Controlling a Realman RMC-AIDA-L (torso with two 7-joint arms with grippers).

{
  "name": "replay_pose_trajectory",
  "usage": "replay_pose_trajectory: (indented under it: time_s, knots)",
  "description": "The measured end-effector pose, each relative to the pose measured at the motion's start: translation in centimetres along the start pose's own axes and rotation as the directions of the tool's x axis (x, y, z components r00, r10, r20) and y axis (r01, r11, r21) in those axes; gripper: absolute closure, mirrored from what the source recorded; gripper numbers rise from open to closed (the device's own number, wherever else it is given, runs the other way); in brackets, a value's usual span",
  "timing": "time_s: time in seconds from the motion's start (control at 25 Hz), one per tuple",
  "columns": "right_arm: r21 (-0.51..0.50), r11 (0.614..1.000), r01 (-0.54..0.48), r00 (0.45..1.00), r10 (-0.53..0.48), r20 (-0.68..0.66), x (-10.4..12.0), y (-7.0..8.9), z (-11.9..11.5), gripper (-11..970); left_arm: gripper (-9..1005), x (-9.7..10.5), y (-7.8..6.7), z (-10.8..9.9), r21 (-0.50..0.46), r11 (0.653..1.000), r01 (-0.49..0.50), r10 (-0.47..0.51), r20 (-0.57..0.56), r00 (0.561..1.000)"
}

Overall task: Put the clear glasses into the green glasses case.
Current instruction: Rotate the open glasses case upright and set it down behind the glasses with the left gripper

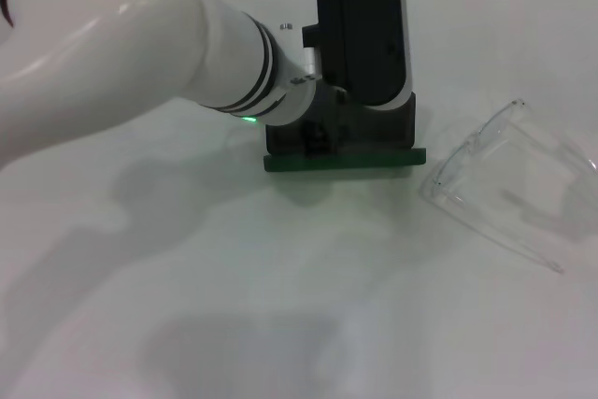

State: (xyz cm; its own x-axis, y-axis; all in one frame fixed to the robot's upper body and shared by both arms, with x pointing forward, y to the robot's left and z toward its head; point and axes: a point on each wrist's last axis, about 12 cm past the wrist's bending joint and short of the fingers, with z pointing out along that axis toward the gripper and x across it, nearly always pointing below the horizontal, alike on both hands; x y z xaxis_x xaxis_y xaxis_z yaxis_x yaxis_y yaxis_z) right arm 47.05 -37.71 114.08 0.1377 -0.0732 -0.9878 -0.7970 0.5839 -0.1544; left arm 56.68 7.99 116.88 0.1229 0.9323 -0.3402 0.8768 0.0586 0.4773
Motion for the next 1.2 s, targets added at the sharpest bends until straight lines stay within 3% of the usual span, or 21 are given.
replay_pose_trajectory:
  time_s: [0.28,0.68,1.2]
  knots:
    - [0.003,1.0,-0.008,1.0,0.008,0.006,0.0,0.1,-0.2,100,689,0.9,-0.3,1.1,0.009,1.0,0.008,-0.008,-0.023,1.0]
    - [0.004,1.0,-0.013,1.0,0.013,0.012,0.1,0.1,-0.4,100,691,1.2,-2.1,1.8,0.063,0.998,-0.002,0.004,-0.041,0.999]
    - [-0.007,1.0,-0.022,1.0,0.023,0.021,0.1,0.4,-0.4,99,693,0.6,-4.3,1.1,0.156,0.988,-0.018,0.024,-0.04,0.999]
